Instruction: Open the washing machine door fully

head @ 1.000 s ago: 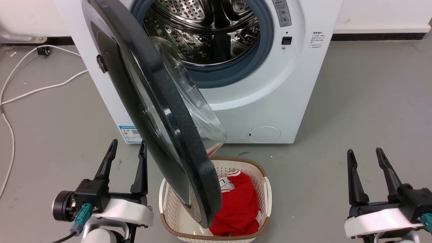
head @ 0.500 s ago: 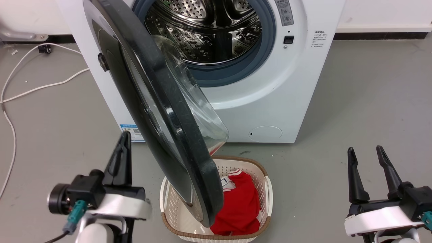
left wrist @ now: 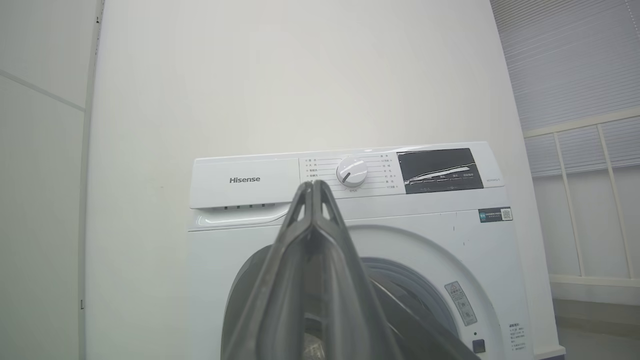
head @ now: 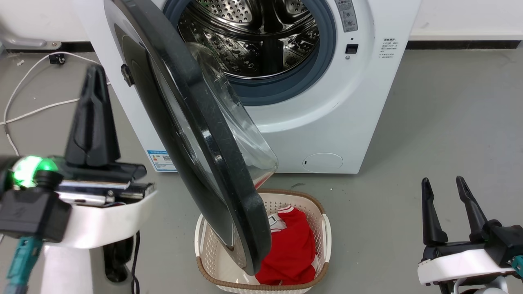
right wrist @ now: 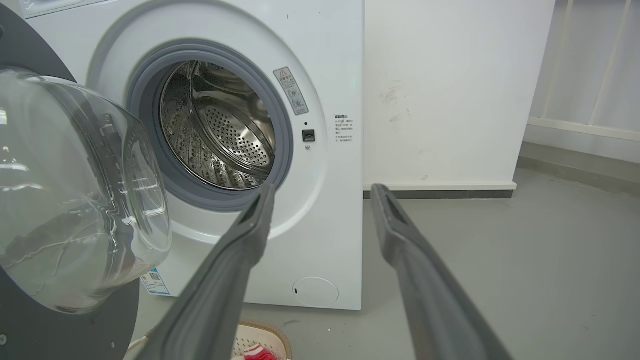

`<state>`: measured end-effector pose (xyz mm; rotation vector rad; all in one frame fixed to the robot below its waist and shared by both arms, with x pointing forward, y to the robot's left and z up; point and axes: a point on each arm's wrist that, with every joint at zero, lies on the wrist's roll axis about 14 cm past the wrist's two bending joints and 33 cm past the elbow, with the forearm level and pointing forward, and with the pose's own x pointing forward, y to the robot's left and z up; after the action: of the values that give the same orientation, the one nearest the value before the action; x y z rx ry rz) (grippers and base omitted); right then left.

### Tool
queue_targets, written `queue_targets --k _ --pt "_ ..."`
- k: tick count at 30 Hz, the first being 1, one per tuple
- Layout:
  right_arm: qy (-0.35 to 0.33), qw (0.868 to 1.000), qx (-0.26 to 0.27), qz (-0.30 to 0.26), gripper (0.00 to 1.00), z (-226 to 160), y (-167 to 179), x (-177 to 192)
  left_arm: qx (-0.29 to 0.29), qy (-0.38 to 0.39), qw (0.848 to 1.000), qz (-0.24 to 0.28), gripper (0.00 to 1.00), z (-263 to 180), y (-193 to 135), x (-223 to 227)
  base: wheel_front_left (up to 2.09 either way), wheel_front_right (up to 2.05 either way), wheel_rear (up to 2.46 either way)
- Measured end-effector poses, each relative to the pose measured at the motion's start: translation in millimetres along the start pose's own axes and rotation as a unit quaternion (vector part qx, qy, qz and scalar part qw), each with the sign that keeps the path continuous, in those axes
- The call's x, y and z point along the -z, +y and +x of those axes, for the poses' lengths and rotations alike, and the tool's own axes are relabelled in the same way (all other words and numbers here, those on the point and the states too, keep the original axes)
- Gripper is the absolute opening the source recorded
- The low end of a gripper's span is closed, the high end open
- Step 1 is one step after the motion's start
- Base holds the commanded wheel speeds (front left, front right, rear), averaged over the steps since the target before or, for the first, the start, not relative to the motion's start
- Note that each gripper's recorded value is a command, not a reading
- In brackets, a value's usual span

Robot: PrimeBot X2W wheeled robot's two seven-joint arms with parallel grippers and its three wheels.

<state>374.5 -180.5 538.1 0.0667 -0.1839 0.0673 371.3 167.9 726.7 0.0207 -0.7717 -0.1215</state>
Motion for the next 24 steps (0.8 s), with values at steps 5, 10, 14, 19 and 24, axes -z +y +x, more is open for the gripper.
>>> queue_targets --k 5,10,14,19,24 --pt "0.000 1.000 0.002 0.000 1.00 -1.1 -1.4 0.0 0.032 -0.089 0.996 -0.001 0.00 20.3 -18.6 -50.7 0.00 0.00 0.00" --pt "0.001 1.000 0.008 0.000 1.00 -3.4 -4.7 -0.3 0.084 -0.135 0.986 -0.038 0.00 26.3 -53.7 -77.3 0.00 0.00 0.00" --pt "0.000 1.000 0.013 0.003 1.00 -6.1 -7.6 -1.0 0.133 -0.117 0.980 -0.094 0.00 22.7 -87.9 -78.3 0.00 0.00 0.00" --pt "0.001 1.000 0.016 0.004 1.00 -8.3 -9.8 -0.6 0.181 -0.024 0.969 -0.167 0.00 2.8 -126.4 -52.5 0.00 0.00 0.00" --pt "0.008 1.000 0.018 0.007 1.00 -14.5 -10.3 2.7 0.206 0.139 0.941 -0.231 0.00 -47.9 -157.3 -8.4 0.00 0.00 0.00"
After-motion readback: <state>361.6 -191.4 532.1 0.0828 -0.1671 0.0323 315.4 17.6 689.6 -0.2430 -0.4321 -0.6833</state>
